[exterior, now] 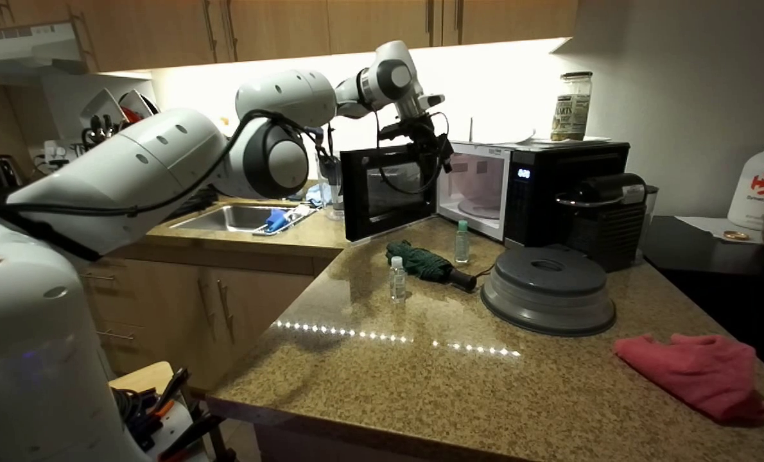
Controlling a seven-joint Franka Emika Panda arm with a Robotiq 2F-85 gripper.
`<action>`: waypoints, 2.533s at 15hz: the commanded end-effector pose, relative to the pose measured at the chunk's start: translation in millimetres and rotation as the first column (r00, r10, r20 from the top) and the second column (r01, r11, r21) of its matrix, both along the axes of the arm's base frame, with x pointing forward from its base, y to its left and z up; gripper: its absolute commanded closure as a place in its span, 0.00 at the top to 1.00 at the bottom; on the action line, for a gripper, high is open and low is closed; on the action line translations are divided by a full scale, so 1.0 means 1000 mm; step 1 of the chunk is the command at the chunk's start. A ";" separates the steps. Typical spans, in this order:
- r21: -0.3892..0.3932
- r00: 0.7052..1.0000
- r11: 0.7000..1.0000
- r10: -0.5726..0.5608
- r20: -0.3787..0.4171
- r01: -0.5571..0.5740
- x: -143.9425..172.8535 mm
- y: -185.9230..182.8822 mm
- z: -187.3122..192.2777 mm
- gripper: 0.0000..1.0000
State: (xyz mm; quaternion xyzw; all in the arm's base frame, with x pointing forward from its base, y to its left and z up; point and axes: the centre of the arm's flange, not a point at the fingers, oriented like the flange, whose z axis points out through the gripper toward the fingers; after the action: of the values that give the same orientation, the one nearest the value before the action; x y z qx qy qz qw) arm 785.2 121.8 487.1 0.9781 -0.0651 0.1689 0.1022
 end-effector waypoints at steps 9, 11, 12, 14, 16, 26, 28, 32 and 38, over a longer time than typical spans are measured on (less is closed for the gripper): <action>0.068 0.948 0.946 -0.312 -0.067 0.317 -0.049 -0.132 0.087 1.00; 0.081 0.942 0.942 -0.315 -0.112 0.325 -0.060 -0.135 0.087 1.00; 0.087 0.941 0.942 -0.313 -0.126 0.325 -0.066 -0.134 0.088 1.00; 0.104 0.939 0.940 -0.308 -0.154 0.325 -0.075 -0.129 0.089 1.00; 0.117 0.937 0.938 -0.303 -0.176 0.326 -0.084 -0.120 0.090 1.00; 0.183 0.871 0.852 -0.479 -0.111 0.491 -0.087 -0.009 0.091 1.00; 0.190 0.848 0.826 -0.521 -0.100 0.530 -0.092 0.012 0.090 1.00; 0.178 0.792 0.774 -0.607 -0.068 0.608 -0.099 0.037 0.089 1.00; 0.176 0.807 0.789 -0.584 -0.080 0.589 -0.076 0.041 0.101 1.00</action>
State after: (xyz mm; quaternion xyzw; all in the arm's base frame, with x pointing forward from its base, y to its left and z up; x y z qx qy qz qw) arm 709.3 162.7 587.7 0.9165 -0.3802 0.1116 0.0551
